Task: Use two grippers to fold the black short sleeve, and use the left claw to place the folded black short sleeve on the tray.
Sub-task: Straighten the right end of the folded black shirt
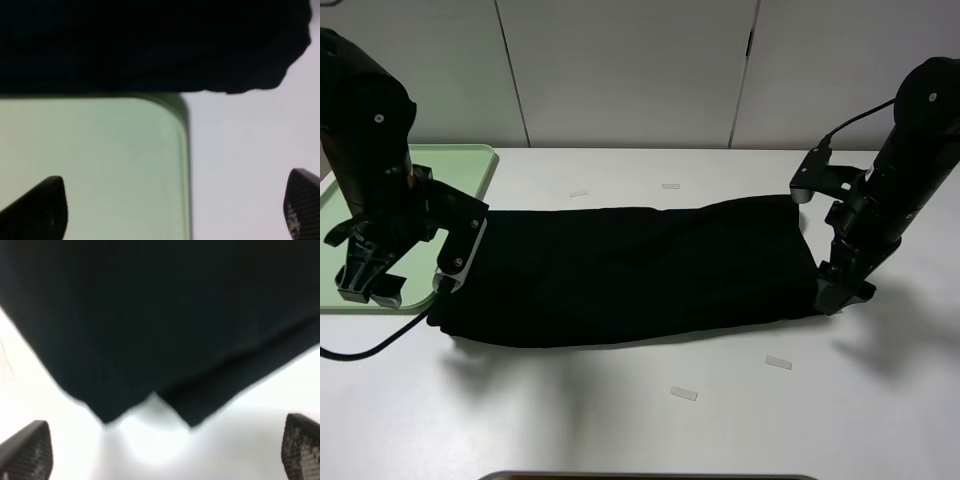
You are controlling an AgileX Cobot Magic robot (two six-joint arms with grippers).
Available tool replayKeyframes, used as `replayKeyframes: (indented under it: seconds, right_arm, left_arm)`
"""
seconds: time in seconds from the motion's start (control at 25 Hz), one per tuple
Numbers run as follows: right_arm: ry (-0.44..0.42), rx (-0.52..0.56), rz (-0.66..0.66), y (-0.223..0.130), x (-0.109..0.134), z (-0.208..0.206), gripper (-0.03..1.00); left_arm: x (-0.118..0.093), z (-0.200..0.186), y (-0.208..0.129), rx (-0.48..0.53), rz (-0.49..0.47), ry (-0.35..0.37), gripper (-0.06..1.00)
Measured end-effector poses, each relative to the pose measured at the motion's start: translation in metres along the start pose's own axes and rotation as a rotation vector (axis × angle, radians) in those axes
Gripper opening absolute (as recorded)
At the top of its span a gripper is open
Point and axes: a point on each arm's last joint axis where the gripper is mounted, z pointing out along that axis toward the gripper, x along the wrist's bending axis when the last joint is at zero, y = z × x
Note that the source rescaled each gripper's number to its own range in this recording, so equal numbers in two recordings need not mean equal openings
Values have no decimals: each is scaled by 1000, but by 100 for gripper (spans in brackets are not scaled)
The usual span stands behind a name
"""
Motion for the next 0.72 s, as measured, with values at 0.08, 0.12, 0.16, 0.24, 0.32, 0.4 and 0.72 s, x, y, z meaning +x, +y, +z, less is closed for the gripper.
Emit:
replayKeyframes:
  seconds: [0.08, 0.12, 0.16, 0.24, 0.32, 0.4, 0.72]
  right_arm:
    - [-13, 37, 26, -4, 0, -2, 100]
    - [-25, 43, 34, -5, -1, -5, 100]
    - [-41, 40, 45, -6, -1, -9, 100]
    - [-65, 27, 47, -6, -2, -15, 100]
    - [-122, -26, 52, -5, -2, -30, 100]
    - [-186, -96, 52, -5, -2, -48, 100]
    - [-410, -383, 66, -15, 16, -130, 100]
  left_arm:
    - [0, -14, -4, -35, -18, 68, 85]
    - [1, -22, -5, -64, -32, 110, 85]
    - [1, -22, -5, -64, -32, 110, 85]
    - [1, -36, -8, -124, -80, 186, 85]
    - [0, -54, -11, -205, -159, 265, 85]
    - [-5, -77, -16, -314, -279, 348, 85]
    - [-42, -140, -42, -567, -479, 478, 98]
